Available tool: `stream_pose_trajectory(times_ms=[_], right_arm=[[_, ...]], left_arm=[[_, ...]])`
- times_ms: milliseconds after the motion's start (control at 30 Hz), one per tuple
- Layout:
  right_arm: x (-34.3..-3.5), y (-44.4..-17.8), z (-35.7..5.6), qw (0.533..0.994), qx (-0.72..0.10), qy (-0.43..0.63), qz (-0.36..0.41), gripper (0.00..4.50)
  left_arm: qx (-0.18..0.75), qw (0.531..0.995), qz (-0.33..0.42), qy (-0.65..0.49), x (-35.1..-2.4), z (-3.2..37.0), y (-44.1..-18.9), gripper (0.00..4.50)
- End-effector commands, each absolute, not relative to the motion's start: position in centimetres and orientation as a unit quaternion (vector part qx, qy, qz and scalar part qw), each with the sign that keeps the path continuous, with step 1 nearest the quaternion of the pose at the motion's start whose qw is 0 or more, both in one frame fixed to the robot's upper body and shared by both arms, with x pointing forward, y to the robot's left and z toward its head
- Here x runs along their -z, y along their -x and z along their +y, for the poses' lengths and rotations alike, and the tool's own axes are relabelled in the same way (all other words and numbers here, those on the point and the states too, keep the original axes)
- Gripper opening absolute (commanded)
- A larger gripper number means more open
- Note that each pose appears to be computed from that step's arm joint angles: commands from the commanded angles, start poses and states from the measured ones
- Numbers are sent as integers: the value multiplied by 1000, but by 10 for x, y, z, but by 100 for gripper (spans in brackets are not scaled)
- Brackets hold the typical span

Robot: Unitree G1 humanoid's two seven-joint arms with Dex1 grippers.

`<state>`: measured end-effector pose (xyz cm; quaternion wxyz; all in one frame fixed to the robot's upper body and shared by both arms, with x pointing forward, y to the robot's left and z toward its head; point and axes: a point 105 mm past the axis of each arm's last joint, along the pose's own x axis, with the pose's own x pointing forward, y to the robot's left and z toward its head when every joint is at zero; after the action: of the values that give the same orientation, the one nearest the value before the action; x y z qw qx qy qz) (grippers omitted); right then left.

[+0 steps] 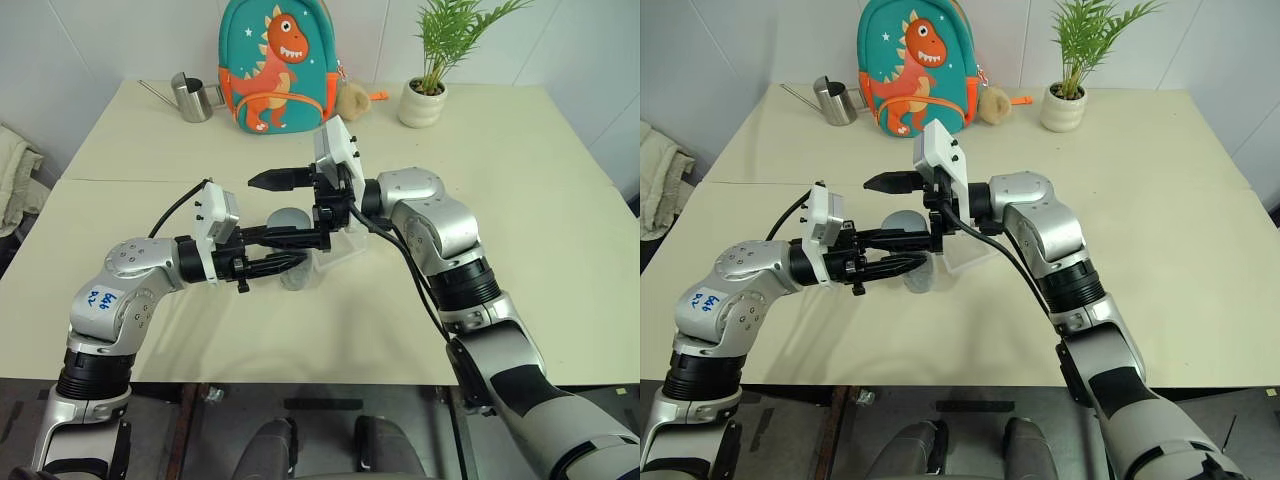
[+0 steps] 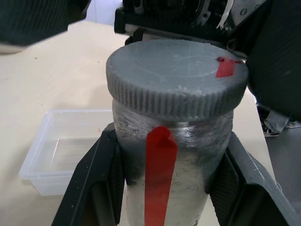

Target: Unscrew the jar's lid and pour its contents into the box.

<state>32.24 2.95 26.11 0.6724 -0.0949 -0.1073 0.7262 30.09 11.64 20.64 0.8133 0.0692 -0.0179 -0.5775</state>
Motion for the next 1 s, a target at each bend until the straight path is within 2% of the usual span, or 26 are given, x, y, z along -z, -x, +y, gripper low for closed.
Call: stream_pose_trajectory(times_ms=[33, 467, 1000], right_arm=[[-271, -327, 27, 676, -717, 110, -128, 447], [-263, -346, 0, 690, -706, 124, -102, 447], [-269, -365, -44, 721, -678, 117, -83, 447]], left_arm=[[586, 805, -45, -76, -218, 112, -297, 195], [584, 807, -53, -70, -220, 111, -297, 195], [582, 808, -53, -73, -218, 112, -296, 195]])
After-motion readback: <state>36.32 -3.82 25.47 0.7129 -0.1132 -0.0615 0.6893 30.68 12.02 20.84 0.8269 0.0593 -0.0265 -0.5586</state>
